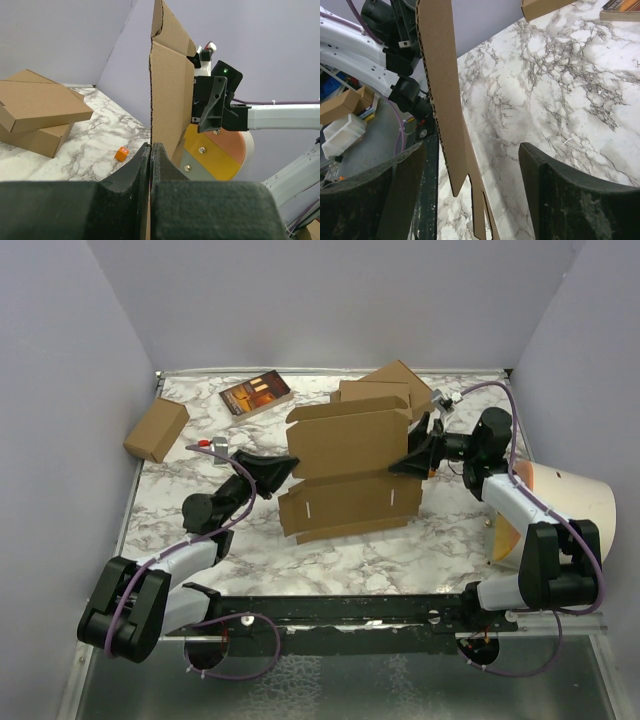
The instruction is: Fold the paper box
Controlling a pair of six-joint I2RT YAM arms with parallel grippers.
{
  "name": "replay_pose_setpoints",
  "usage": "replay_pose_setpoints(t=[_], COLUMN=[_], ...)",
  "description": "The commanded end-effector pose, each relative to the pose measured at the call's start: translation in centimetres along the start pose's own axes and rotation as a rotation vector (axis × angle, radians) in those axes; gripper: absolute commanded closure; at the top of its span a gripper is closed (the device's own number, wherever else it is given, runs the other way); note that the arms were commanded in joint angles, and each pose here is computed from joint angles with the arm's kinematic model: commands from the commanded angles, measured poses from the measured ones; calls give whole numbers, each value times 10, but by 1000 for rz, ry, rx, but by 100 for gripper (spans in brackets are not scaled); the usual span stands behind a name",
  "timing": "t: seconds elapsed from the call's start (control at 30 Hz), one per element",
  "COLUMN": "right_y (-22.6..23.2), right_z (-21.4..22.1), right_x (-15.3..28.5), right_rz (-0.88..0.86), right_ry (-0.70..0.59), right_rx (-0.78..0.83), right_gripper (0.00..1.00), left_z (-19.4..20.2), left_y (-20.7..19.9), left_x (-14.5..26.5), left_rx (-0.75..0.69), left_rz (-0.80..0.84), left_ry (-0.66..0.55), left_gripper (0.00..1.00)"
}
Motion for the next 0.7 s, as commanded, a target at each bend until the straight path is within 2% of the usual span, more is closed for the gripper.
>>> replay_pose_setpoints(t=[0.0, 0.1, 0.2, 0.33, 0.4, 0.47, 0.53, 0.67], right_y=[2, 2, 1, 2, 3, 5, 5, 6], right_z=[-1, 0, 1, -1, -3, -5, -6, -8], right_x=[1, 1, 1, 1, 2, 2, 3, 4], right_rz=[6, 10, 19, 14, 3, -13, -27, -50], right_ry=[-17, -20, -26, -25, -19, -8, 3, 19], right_rx=[17, 18, 26, 45, 55, 71, 91, 129], right_gripper=[29, 41, 62, 84, 91, 94, 95, 96], left_z=[-4, -3, -2, 1, 4, 4, 0, -18], left_y=[-9, -9, -8, -7, -5, -5, -4, -2], left_x=[-1, -3, -4, -5, -3, -2, -4, -13], left_rx=[-30, -27, -27, -28, -20, -5, 4, -43], left_rz=[66, 69, 75, 81, 73, 64, 56, 10], left_ry=[-11, -6, 3, 25, 44, 81, 157, 365], left_gripper=[100, 100, 100, 100, 91, 76, 61, 46])
Point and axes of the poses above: each gripper's point midway between its finger pads, its own x axis back along the fingers, its own y axis along the line the jaws close on, z = x × y, the point moved 10 cm from there along x, back along the fingers, and after that the axes turned 1 degree about x, right-handed, at the moved point
